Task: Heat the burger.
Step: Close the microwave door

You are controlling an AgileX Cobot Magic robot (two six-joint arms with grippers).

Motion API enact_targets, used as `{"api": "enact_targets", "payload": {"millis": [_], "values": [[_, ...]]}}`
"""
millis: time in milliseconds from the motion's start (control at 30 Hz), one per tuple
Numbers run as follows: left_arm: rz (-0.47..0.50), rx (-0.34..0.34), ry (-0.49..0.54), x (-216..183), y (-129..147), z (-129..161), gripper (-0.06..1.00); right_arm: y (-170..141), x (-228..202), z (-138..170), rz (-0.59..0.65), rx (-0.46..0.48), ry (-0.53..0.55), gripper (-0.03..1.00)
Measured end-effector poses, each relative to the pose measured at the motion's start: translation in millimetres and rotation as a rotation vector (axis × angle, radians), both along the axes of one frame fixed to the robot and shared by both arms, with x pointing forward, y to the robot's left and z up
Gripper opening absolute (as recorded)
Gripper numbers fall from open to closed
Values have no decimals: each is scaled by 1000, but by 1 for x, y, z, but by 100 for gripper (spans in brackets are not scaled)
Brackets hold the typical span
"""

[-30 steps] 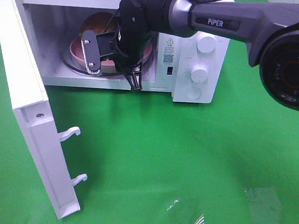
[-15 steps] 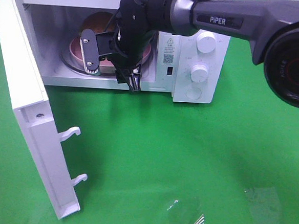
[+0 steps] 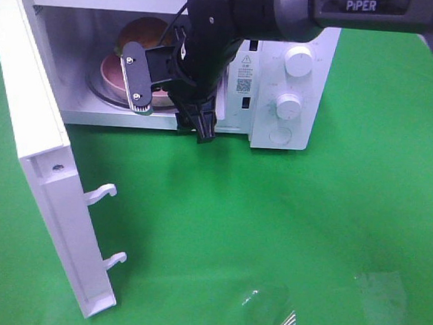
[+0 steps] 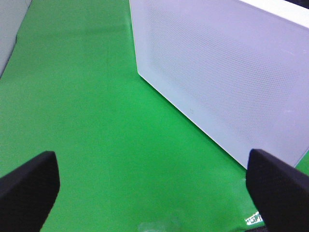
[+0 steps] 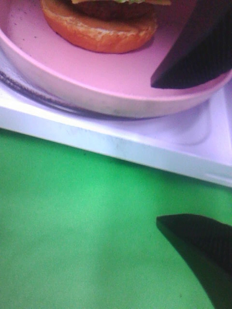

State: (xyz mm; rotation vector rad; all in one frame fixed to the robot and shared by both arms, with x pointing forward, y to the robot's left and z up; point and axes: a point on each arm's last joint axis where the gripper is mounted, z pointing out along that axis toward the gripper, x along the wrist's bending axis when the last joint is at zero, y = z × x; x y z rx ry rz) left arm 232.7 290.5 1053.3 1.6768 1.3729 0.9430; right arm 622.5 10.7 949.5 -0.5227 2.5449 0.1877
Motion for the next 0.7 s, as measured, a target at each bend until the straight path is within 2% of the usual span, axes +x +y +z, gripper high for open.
{"api": "enact_targets", "payload": {"millis": [433, 700], "values": [[0, 0, 0, 0, 0, 0, 97, -37, -47, 16, -12, 1, 33, 73], [0, 0, 0, 0, 0, 0, 97, -64, -79, 34, -203, 95, 92, 73]]}}
